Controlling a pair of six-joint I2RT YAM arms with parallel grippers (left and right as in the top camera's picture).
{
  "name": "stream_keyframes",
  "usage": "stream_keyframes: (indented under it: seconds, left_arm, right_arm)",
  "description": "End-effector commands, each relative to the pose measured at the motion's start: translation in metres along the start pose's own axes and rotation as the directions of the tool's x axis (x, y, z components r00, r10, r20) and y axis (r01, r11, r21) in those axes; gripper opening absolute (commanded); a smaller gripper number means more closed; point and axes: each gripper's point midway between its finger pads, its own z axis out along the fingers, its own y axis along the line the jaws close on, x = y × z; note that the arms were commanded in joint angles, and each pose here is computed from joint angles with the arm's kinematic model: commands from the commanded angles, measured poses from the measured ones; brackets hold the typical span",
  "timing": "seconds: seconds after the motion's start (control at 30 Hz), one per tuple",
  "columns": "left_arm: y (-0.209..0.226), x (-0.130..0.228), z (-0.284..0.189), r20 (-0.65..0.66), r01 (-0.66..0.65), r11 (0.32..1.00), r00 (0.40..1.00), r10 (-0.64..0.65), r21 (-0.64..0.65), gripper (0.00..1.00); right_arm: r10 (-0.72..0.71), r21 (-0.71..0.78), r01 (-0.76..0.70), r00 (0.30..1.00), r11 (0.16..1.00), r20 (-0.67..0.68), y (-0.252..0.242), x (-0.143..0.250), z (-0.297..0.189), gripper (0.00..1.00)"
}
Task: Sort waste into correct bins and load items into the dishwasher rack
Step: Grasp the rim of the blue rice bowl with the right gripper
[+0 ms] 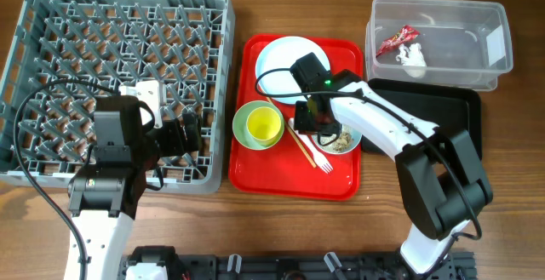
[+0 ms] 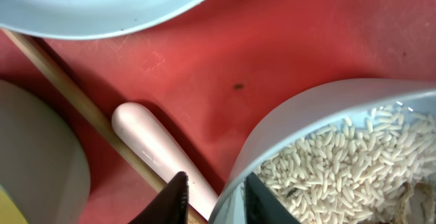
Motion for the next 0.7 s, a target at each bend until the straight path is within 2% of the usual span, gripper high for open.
stream_keyframes:
  seconds: [0.0, 0.1, 0.3, 0.47, 0.6, 0.67]
  left_arm:
    - [0.0, -0.009, -0.004, 0.023, 0.002, 1.0, 1.0, -0.002, -0.004, 1.0]
    - [0.0, -0.009, -0.004, 0.023, 0.002, 1.0, 1.0, -0.002, -0.004, 1.0]
    - [0.0, -0.009, -0.004, 0.023, 0.002, 1.0, 1.0, -0.002, -0.004, 1.0]
    - [0.0, -0.009, -0.004, 0.023, 0.002, 1.0, 1.0, -0.002, -0.004, 1.0]
    - [0.0, -0.009, -0.004, 0.023, 0.002, 1.0, 1.0, -0.002, -0.004, 1.0]
    - [0.0, -0.009, -0.004, 0.023, 0.002, 1.0, 1.0, -0.002, -0.004, 1.0]
  right_arm:
    - [0.0, 0.025, 0.0, 1.0, 1.0, -0.006, -0.004, 0.002, 0.006, 0.13]
    - [0.0, 0.024, 0.001, 1.0, 1.0, -0.003, -0.003, 0.0, 0.001, 0.04]
    - [-0.032, -0.009, 0.032, 0.997, 0.999, 0.068, 0.008, -0.017, -0.035, 0.04]
    - [-0.026, -0.058, 0.038, 0.982, 0.998, 0.19, 0.011, -0.036, -0.089, 0.04]
    - [0.063, -0.132, -0.025, 0.953, 0.991, 0.296, -0.015, -0.054, -0.14, 0.04]
    - [0.107, -0.198, -0.047, 0.946, 0.979, 0.305, -0.029, -0.061, -0.156, 0.04]
